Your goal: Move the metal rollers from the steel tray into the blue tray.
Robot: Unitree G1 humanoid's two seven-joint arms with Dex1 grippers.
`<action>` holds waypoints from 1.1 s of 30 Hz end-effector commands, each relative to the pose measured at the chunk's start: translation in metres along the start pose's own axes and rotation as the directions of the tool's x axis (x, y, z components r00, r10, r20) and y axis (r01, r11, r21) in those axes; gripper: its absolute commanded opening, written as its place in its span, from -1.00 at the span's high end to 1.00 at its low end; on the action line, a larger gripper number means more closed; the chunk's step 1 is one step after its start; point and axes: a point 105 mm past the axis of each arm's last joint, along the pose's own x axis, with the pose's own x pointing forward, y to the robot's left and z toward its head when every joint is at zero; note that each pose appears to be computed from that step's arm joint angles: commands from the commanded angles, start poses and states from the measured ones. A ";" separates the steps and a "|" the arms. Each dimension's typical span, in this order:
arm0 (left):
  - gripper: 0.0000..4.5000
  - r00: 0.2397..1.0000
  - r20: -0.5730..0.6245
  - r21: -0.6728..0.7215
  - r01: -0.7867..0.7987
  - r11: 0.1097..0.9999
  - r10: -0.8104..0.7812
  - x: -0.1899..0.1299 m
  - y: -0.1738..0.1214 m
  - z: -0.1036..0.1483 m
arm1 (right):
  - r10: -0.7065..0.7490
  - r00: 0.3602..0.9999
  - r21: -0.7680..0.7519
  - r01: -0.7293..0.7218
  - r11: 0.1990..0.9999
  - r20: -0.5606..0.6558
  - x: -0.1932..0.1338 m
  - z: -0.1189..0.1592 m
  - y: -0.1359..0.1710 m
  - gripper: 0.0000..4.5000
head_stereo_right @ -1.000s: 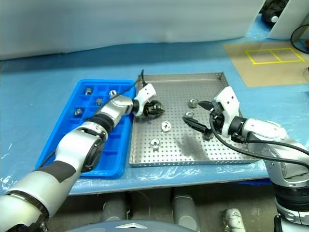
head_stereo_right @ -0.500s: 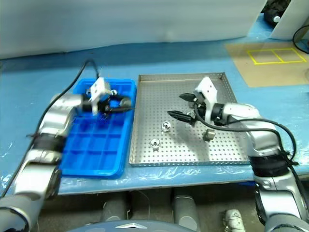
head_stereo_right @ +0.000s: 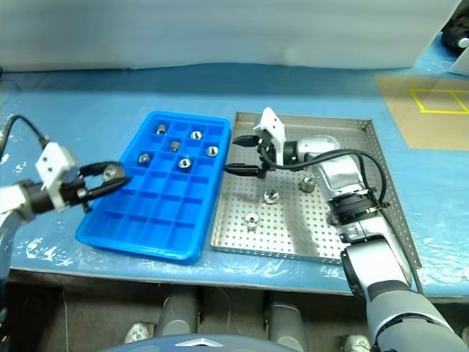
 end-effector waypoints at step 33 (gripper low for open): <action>-0.96 0.992 -0.049 -0.087 -0.124 0.988 0.120 0.017 0.025 -0.038 | 0.037 0.999 -0.042 -0.037 0.998 -0.001 -0.007 0.009 0.015 -1.00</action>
